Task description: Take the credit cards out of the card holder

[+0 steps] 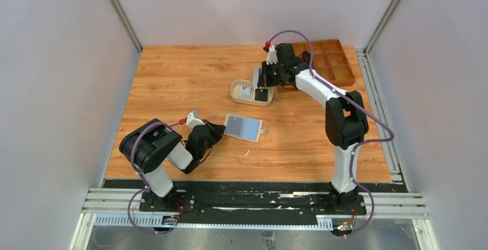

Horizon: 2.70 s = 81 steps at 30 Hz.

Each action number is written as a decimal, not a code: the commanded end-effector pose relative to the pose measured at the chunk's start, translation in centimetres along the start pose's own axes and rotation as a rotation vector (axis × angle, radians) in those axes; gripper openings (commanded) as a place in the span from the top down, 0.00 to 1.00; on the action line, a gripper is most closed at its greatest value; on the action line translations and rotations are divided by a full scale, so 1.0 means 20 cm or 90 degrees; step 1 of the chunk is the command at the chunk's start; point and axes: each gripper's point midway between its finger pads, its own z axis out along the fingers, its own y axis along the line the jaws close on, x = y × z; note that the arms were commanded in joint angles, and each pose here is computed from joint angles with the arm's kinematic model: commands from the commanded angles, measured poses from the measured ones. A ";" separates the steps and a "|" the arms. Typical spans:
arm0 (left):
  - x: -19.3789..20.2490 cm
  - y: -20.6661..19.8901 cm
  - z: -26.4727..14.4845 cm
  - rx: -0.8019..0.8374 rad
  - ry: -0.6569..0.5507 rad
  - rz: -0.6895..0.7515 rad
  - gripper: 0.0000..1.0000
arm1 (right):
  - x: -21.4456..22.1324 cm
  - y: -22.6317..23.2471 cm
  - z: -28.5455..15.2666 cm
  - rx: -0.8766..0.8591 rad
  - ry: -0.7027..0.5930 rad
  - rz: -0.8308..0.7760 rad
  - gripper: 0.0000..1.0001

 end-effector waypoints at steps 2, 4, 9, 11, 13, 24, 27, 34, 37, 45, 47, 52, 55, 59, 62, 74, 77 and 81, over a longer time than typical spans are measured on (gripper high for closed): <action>0.02 0.02 0.00 -0.011 0.007 0.016 1.00 | -0.23 0.15 -0.02 -0.084 -0.041 0.075 1.00; 0.02 0.02 0.00 -0.010 0.008 0.017 1.00 | -0.25 0.19 0.03 -0.119 -0.035 0.116 1.00; 0.02 0.03 0.00 -0.010 0.007 0.016 1.00 | -0.18 0.27 0.17 -0.183 0.006 0.186 1.00; 0.02 0.03 -0.01 -0.011 0.006 0.017 1.00 | -0.14 0.30 0.21 -0.188 0.020 0.182 1.00; 0.02 0.03 -0.01 -0.012 0.006 0.018 1.00 | -0.10 0.33 0.24 -0.192 0.035 0.180 1.00; 0.03 0.03 0.00 -0.013 0.010 0.019 1.00 | 0.03 0.32 0.32 -0.206 0.086 0.190 1.00; 0.03 0.04 0.00 -0.016 0.012 0.020 1.00 | 0.07 0.30 0.32 -0.199 0.096 0.191 1.00; 0.04 0.04 0.01 -0.015 0.016 0.019 1.00 | 0.13 0.26 0.33 -0.177 0.113 0.191 1.00; 0.04 0.04 0.00 -0.013 0.017 0.018 1.00 | 0.14 0.24 0.33 -0.166 0.117 0.194 1.00; 0.04 0.04 0.00 -0.015 0.019 0.019 1.00 | 0.19 0.19 0.34 -0.144 0.129 0.202 1.00; 0.05 0.04 0.00 -0.013 0.020 0.018 1.00 | 0.20 0.18 0.34 -0.140 0.132 0.204 1.00; 0.05 0.04 0.00 -0.011 0.024 0.018 1.00 | 0.22 0.16 0.33 -0.124 0.142 0.203 0.93; 0.06 0.04 0.00 -0.010 0.027 0.017 1.00 | 0.23 0.15 0.33 -0.109 0.148 0.197 0.83; 0.06 0.04 0.00 -0.008 0.028 0.016 1.00 | 0.23 0.13 0.32 -0.098 0.159 0.191 0.70; 0.06 0.04 0.00 -0.008 0.028 0.016 1.00 | 0.22 0.11 0.31 -0.084 0.163 0.181 0.64; 0.08 0.04 0.02 -0.009 0.035 0.017 1.00 | -0.04 0.03 0.13 0.006 0.095 0.111 0.53; 0.08 0.03 0.03 -0.007 0.038 0.016 1.00 | -0.02 0.02 0.15 0.014 0.102 0.122 0.52; 0.09 0.04 0.02 -0.007 0.039 0.016 1.00 | 0.08 -0.02 0.22 0.025 0.128 0.152 0.52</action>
